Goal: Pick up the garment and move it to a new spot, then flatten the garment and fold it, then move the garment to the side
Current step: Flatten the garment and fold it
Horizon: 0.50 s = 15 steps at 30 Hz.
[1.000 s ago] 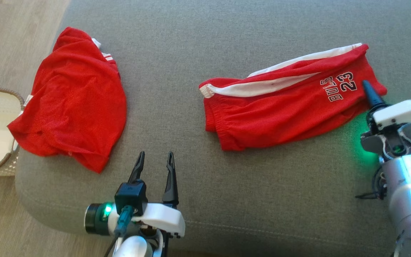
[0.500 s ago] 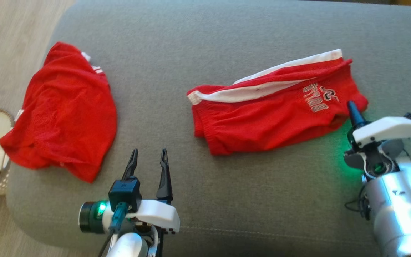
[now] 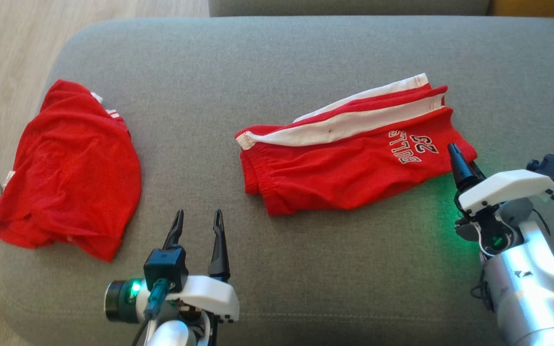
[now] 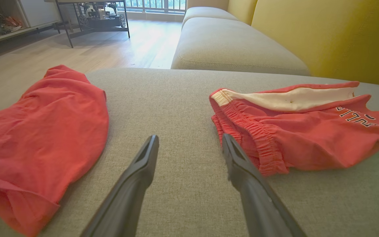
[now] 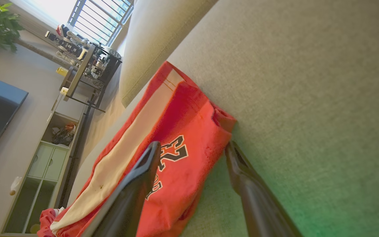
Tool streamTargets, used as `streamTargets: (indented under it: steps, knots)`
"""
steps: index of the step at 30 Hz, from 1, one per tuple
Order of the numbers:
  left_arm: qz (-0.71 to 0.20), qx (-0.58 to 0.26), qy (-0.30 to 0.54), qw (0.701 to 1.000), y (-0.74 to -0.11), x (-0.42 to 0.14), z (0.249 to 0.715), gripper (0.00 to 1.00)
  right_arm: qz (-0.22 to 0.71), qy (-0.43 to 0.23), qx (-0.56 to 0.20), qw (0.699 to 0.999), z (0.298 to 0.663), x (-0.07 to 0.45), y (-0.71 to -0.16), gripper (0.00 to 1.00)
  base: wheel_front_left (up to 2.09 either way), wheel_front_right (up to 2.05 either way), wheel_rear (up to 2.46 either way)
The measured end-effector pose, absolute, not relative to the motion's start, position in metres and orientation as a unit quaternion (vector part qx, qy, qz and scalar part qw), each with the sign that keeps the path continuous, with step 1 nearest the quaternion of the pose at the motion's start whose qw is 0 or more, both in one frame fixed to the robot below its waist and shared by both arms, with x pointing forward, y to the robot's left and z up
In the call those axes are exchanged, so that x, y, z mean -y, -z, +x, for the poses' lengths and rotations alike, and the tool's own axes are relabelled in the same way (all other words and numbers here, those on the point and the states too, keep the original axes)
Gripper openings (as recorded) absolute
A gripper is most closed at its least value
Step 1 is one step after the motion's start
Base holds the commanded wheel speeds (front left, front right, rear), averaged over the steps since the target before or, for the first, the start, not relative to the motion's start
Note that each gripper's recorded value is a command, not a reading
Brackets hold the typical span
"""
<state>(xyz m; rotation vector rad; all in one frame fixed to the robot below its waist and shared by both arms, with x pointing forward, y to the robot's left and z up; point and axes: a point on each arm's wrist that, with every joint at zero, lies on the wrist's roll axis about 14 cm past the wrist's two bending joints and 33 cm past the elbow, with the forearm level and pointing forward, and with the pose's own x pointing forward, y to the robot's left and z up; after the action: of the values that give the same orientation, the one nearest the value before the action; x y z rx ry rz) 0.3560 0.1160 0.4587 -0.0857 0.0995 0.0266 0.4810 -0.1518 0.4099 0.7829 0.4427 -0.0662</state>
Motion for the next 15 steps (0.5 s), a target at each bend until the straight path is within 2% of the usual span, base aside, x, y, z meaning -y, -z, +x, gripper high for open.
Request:
streamTargets:
  steps: [4, 9, 15]
  knots:
    - [-0.044, -0.047, -0.019, 0.998, -0.461, -0.119, 0.352, 1.00, 0.320, 0.018, -0.178, 0.930, 0.480, 0.160, -0.426, 1.00, 0.00, 0.00, 0.00]
    - [-0.050, -0.030, -0.025, 0.998, -0.471, -0.124, 0.352, 1.00, 0.222, -0.004, -0.088, 0.971, 0.472, 0.178, -0.460, 1.00, 0.00, 0.00, 0.00]
    - [-0.061, 0.002, -0.016, 0.998, -0.491, -0.121, 0.358, 1.00, 0.160, -0.022, -0.035, 0.986, 0.449, 0.186, -0.479, 1.00, 0.00, 0.00, 0.00]
